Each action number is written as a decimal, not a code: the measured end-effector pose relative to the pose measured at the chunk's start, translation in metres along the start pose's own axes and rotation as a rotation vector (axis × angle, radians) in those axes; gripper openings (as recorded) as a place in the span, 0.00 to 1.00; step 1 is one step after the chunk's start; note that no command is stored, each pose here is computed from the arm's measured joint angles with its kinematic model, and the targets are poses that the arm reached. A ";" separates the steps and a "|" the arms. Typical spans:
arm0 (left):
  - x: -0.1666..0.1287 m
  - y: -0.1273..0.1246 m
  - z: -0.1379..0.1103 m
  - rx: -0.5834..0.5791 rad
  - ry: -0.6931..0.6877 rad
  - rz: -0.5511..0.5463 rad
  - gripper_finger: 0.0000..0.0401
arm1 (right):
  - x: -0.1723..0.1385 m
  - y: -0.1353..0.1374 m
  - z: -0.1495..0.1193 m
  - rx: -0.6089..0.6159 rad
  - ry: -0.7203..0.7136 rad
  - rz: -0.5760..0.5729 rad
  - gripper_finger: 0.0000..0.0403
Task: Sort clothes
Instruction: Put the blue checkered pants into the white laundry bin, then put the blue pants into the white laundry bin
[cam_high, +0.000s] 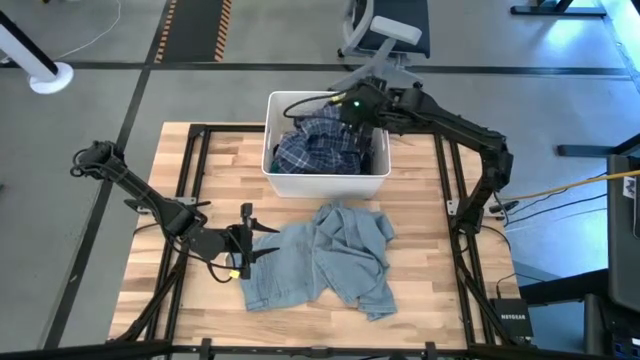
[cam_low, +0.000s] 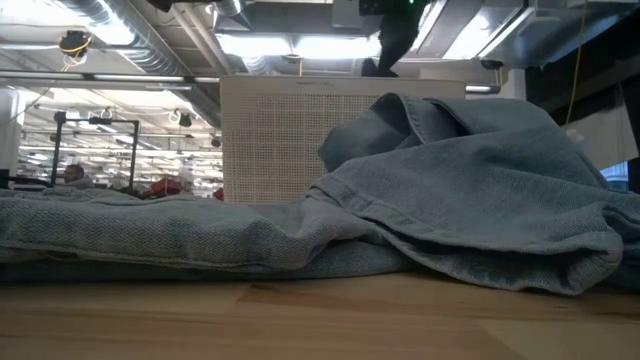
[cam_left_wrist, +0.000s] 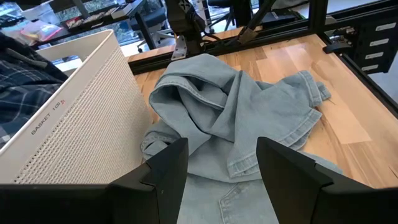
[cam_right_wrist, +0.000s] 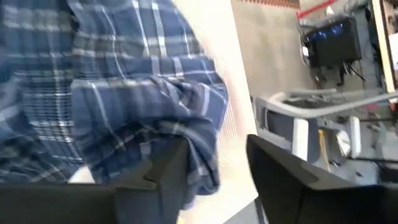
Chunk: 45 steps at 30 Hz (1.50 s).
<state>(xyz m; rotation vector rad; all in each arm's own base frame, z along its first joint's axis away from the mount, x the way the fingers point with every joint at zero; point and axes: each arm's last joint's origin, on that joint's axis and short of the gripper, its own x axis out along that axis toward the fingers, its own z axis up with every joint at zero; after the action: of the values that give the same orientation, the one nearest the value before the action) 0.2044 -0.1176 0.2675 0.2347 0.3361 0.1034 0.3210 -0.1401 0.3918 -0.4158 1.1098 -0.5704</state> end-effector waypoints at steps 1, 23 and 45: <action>0.000 0.000 0.000 0.000 0.000 0.000 0.47 | -0.005 -0.003 0.001 0.004 -0.013 0.010 0.44; 0.000 0.000 -0.008 -0.048 0.070 0.005 0.47 | -0.100 0.023 0.003 -0.200 -0.076 0.148 0.62; 0.000 0.000 -0.010 -0.078 0.081 0.008 0.47 | -0.122 0.179 -0.038 -0.427 -0.002 0.250 0.62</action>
<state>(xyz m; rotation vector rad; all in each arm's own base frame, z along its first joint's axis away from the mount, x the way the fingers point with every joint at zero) 0.2009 -0.1152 0.2588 0.1545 0.4108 0.1338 0.2855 0.0743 0.3604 -0.6332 1.2614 -0.1089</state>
